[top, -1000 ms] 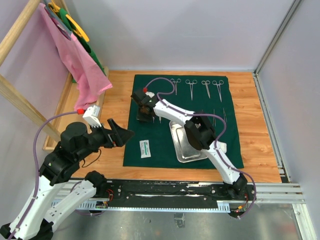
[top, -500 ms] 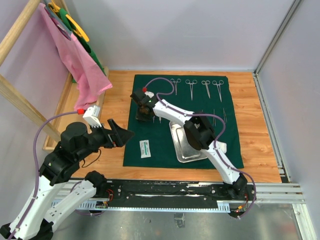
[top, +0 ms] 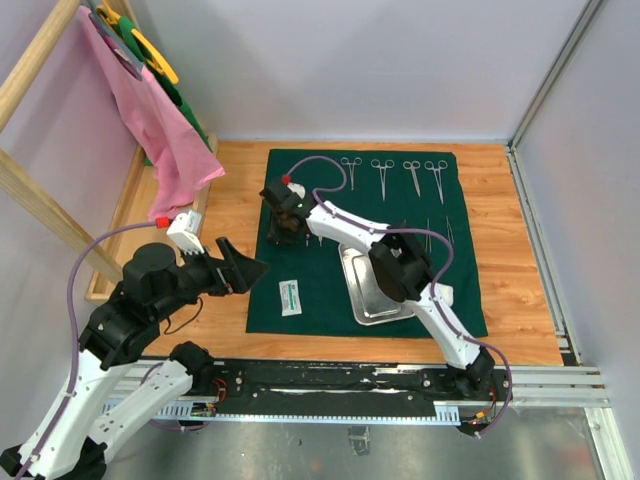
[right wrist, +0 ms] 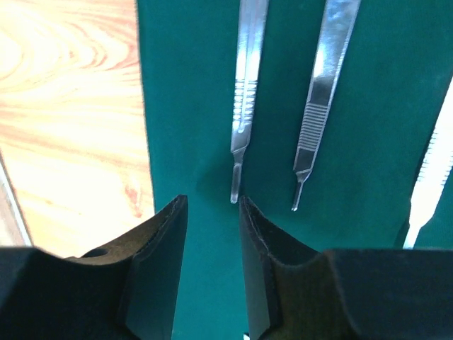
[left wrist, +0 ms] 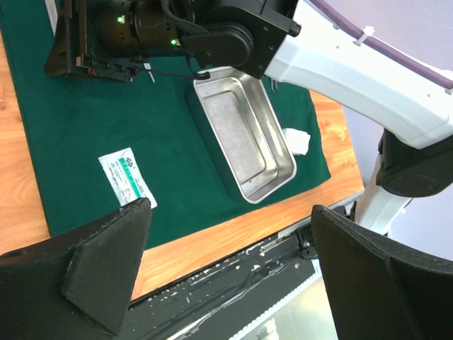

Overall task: Open and lay out the surgical kit
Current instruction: Place the medical item in the surgical kit, then move the container from the surgical kit.

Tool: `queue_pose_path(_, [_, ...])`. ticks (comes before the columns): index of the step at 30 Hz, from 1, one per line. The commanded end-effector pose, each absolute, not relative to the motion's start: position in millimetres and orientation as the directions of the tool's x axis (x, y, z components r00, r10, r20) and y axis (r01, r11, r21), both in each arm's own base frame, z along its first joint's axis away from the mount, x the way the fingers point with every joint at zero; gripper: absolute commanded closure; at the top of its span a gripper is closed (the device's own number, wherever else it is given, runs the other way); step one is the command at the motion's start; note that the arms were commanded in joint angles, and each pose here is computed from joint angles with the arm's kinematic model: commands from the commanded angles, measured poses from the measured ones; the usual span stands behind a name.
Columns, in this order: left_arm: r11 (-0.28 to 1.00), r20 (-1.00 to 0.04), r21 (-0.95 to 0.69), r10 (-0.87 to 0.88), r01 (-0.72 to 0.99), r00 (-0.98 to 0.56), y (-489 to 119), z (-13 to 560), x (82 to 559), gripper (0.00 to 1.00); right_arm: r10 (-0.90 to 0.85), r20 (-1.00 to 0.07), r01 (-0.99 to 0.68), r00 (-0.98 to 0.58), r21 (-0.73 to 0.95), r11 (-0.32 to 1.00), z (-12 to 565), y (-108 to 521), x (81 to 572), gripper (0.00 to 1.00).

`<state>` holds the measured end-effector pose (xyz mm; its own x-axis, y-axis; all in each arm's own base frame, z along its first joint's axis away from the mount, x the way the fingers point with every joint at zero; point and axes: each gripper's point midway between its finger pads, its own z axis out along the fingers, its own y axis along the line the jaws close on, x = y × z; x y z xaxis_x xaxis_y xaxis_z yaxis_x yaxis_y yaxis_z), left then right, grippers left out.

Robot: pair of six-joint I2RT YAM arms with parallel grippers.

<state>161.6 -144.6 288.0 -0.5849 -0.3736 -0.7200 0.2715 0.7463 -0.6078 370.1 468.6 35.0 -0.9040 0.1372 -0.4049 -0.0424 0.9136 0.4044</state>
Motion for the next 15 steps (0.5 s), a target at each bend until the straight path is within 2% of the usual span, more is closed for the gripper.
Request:
queue_pose_path(1, [0.744,-0.740,-0.601,-0.382,0.292,-0.553,-143,306,164,0.01,0.119,-0.493,-0.173,-0.862,0.507,0.845,108,491,367,0.62])
queue_pose_path(5, [0.751,-0.748,-0.597,-0.395,0.281,-0.532,-139,318,166,0.01,0.088,-0.573,-0.282,-0.815,0.524,0.804,167,488,365,0.58])
queue_pose_path(8, [0.761,-0.753,-0.591,-0.403,0.267,-0.521,-136,324,169,0.01,0.052,-0.625,-0.343,-0.779,0.494,0.799,201,460,355,0.56])
queue_pose_path(11, [0.773,-0.754,-0.584,-0.402,0.248,-0.520,-135,321,174,0.01,0.015,-0.681,-0.390,-0.732,0.437,0.811,232,408,340,0.56])
queue_pose_path(15, [0.795,-0.747,-0.566,-0.385,0.216,-0.541,-139,303,186,0.01,-0.071,-0.666,-0.348,-0.742,0.293,0.891,206,311,320,0.57])
